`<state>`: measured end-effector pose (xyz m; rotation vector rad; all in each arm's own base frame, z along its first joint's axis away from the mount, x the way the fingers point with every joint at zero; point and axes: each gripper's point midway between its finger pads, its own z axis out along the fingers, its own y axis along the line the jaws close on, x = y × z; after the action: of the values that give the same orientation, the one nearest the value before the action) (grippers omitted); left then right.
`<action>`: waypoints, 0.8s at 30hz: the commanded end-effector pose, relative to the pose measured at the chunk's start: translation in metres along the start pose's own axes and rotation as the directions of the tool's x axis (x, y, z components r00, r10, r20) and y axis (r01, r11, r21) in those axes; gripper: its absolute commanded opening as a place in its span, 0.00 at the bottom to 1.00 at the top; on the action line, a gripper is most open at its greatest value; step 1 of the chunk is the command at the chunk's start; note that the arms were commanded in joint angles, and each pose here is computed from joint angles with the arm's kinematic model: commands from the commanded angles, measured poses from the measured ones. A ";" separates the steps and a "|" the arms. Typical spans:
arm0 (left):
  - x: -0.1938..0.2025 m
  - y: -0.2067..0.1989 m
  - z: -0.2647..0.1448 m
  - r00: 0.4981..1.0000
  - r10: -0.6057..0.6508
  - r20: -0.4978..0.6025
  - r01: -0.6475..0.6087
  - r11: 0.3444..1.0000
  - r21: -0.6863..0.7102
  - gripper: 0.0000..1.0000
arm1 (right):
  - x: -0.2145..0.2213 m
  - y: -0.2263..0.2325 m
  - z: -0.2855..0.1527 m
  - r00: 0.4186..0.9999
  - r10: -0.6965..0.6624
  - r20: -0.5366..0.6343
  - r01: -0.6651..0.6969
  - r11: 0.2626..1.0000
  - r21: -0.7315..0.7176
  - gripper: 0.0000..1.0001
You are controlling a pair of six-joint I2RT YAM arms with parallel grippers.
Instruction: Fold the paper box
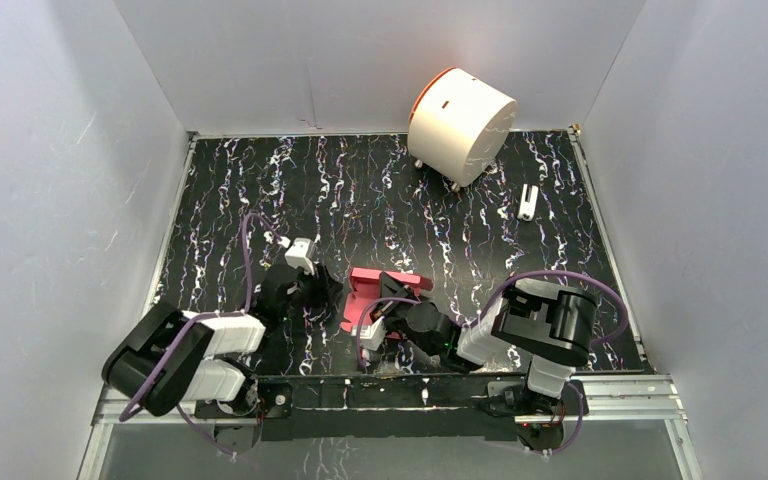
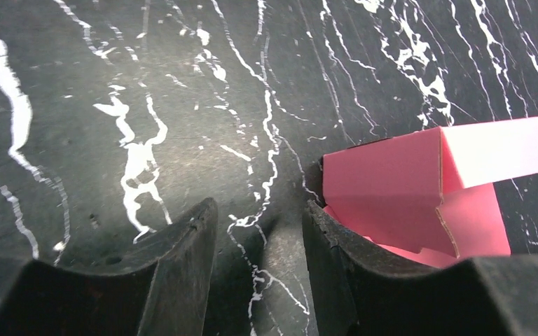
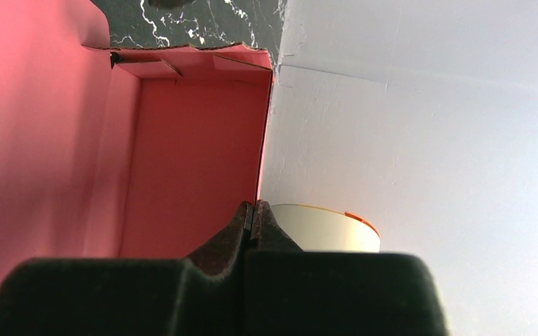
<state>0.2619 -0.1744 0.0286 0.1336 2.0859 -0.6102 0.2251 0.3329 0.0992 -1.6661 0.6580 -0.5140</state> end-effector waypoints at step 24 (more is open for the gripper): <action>-0.027 -0.065 -0.004 0.936 0.217 0.278 -0.294 0.916 0.273 0.49 | -0.014 0.004 0.006 0.997 0.047 0.068 -0.045 0.998 -0.038 0.00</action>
<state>0.2558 -0.2097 0.0396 0.4093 1.8748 -0.7038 0.2250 0.3330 0.1008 -1.6715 0.6752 -0.4872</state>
